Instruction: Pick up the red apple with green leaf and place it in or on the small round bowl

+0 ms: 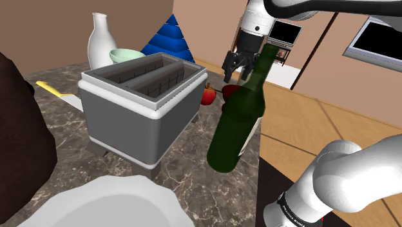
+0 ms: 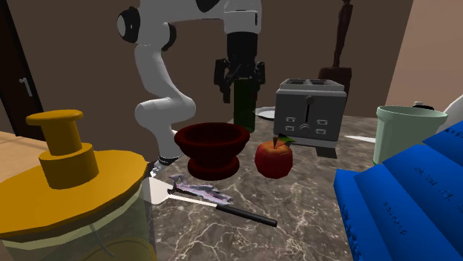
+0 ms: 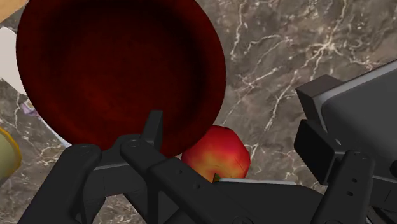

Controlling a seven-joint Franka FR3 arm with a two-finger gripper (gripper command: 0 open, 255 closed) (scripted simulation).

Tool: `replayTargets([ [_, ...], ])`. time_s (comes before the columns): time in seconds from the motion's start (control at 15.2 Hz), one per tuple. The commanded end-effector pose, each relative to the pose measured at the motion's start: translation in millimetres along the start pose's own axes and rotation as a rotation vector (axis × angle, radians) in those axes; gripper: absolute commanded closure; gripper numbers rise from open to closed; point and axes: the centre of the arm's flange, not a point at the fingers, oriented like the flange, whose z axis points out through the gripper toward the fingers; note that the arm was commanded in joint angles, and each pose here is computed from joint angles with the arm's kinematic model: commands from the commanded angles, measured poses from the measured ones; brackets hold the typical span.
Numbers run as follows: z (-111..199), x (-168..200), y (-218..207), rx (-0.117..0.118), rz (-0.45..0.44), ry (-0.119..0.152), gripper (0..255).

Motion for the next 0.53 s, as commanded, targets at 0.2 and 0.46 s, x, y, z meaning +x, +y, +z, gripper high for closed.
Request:
replayTargets([
  [0.2, 22, 58, -21, -0.033, -0.011, 0.024, 0],
  [0.46, 38, 103, -39, -0.060, -0.020, 0.043, 0],
])
